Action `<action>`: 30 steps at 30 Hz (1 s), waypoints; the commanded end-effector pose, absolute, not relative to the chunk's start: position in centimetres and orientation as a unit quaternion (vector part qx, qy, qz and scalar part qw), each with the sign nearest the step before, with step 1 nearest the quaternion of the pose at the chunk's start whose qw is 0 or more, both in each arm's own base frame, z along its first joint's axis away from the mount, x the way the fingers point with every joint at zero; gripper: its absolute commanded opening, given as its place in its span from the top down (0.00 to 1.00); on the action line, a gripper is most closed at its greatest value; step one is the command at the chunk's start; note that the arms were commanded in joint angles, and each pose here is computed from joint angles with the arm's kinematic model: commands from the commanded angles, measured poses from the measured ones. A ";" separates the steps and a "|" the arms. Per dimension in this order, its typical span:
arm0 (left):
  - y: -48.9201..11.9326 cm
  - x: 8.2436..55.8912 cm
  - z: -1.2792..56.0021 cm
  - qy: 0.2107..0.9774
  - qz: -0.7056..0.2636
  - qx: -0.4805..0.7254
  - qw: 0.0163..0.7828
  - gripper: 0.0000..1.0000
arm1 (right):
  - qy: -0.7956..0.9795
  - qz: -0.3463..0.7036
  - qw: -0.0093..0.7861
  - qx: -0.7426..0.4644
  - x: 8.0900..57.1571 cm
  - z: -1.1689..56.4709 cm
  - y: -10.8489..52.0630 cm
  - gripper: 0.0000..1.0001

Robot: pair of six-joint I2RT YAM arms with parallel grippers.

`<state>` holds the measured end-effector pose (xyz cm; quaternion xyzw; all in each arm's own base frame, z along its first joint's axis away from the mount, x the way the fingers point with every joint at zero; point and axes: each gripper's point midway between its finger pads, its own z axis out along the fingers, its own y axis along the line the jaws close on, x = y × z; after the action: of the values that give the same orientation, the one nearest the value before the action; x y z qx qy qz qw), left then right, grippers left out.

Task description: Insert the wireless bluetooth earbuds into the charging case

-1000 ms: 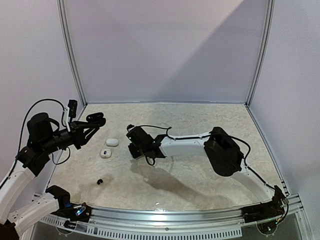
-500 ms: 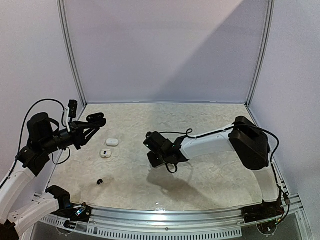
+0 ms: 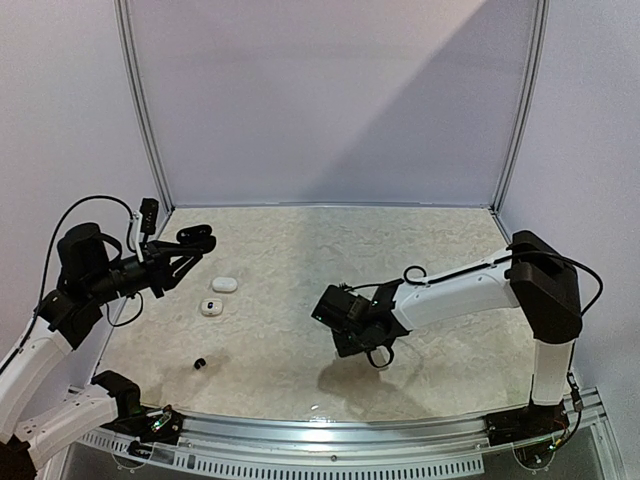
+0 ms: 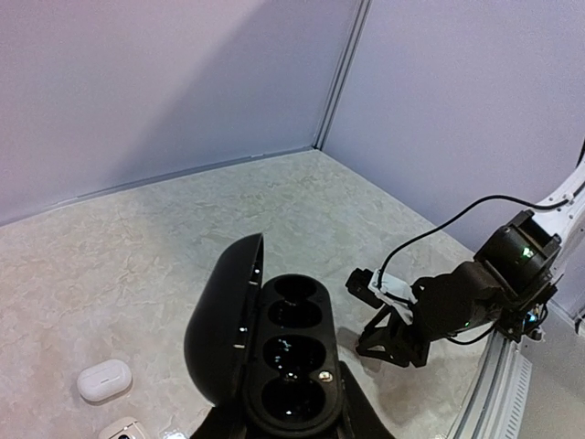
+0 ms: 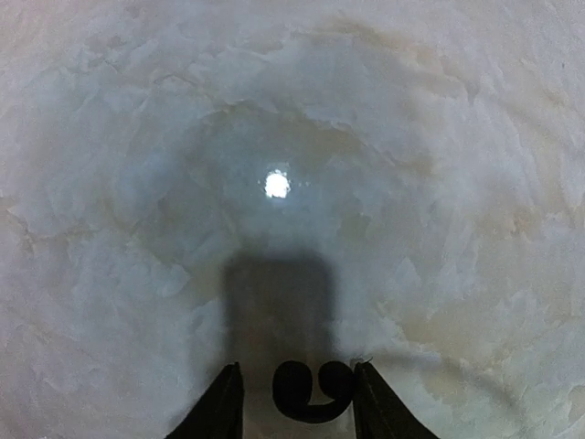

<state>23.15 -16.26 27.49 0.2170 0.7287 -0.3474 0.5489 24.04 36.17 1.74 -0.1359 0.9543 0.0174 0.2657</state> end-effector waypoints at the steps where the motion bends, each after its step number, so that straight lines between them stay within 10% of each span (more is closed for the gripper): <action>1: -16.2 23.3 27.9 0.721 -0.348 0.222 0.557 1.00 | 0.960 0.030 0.245 -0.131 23.0 3.8 36.4 0.54; 10: -16.2 23.0 28.2 0.718 -0.347 0.225 0.559 1.00 | 0.962 0.039 0.220 -0.155 24.7 7.5 35.5 0.31; 18: -16.2 23.0 28.1 0.718 -0.345 0.226 0.561 1.00 | 0.953 0.120 0.178 -0.214 25.2 10.1 33.6 0.50; 30: -16.5 22.7 28.1 0.713 -0.349 0.241 0.558 1.00 | 0.741 0.197 0.271 -0.581 19.0 9.5 34.7 0.43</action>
<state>22.85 -16.45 27.68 0.2284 0.7227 -0.3497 0.5507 22.04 31.96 7.28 -0.3864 0.8929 0.1227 0.1959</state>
